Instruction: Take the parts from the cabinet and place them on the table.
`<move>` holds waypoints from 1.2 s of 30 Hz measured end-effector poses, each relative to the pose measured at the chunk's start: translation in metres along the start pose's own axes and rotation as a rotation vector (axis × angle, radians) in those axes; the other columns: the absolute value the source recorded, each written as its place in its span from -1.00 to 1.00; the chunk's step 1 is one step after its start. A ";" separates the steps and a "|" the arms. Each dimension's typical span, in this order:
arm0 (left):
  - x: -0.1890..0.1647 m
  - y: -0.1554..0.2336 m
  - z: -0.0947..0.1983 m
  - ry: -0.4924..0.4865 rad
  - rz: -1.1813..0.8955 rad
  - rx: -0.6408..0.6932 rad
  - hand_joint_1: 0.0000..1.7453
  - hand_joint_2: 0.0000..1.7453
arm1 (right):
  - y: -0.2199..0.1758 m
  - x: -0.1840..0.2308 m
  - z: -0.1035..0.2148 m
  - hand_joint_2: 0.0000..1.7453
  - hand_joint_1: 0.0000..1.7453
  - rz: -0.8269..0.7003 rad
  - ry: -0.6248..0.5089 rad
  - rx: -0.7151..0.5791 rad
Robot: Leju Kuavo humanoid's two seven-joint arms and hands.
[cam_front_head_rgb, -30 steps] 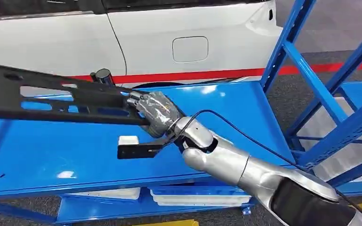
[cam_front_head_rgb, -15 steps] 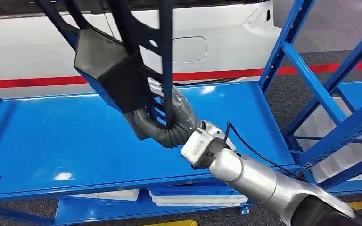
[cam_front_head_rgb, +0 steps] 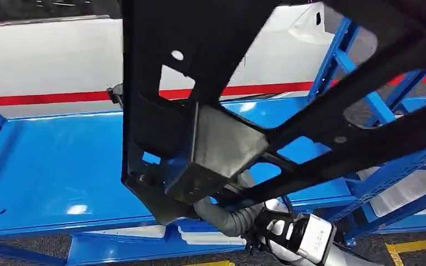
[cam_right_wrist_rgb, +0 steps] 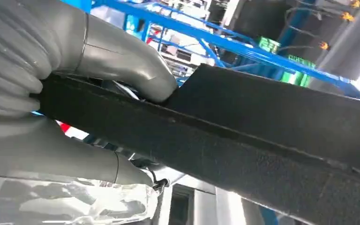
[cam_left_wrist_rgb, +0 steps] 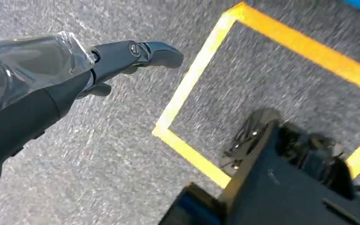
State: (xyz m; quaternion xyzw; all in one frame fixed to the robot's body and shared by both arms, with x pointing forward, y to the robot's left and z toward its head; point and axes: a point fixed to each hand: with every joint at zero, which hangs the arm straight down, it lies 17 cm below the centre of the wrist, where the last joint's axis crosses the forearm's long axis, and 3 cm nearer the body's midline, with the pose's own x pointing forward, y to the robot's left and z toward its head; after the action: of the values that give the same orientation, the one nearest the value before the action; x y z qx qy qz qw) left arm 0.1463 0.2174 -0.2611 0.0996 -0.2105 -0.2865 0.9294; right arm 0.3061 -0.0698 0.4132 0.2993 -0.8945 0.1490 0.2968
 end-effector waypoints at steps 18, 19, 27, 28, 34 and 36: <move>-0.002 0.005 0.001 -0.021 0.077 0.046 -1.00 1.00 | 0.000 -0.015 0.027 1.00 1.00 0.005 0.089 -0.087; -0.002 0.005 0.001 -0.016 0.078 0.048 -1.00 1.00 | -0.002 -0.015 0.027 1.00 1.00 0.009 0.090 -0.093; -0.003 0.005 0.001 -0.006 0.095 0.047 -1.00 1.00 | -0.006 -0.017 0.028 1.00 1.00 0.015 0.101 -0.109; -0.003 0.006 0.001 -0.006 0.096 0.047 -1.00 1.00 | -0.006 -0.017 0.028 1.00 1.00 0.016 0.099 -0.108; -0.003 0.006 0.001 -0.002 0.100 0.048 -1.00 1.00 | -0.008 -0.019 0.028 1.00 1.00 0.005 0.112 -0.118; -0.001 0.007 0.000 -0.004 0.101 0.050 -1.00 1.00 | -0.008 -0.019 0.028 1.00 1.00 0.003 0.114 -0.120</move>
State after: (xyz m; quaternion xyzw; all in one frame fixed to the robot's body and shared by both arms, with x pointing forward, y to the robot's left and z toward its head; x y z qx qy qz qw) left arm 0.1488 0.2243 -0.2593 0.1115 -0.2243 -0.2342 0.9394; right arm 0.3109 -0.0797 0.3806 0.2708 -0.8839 0.1123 0.3643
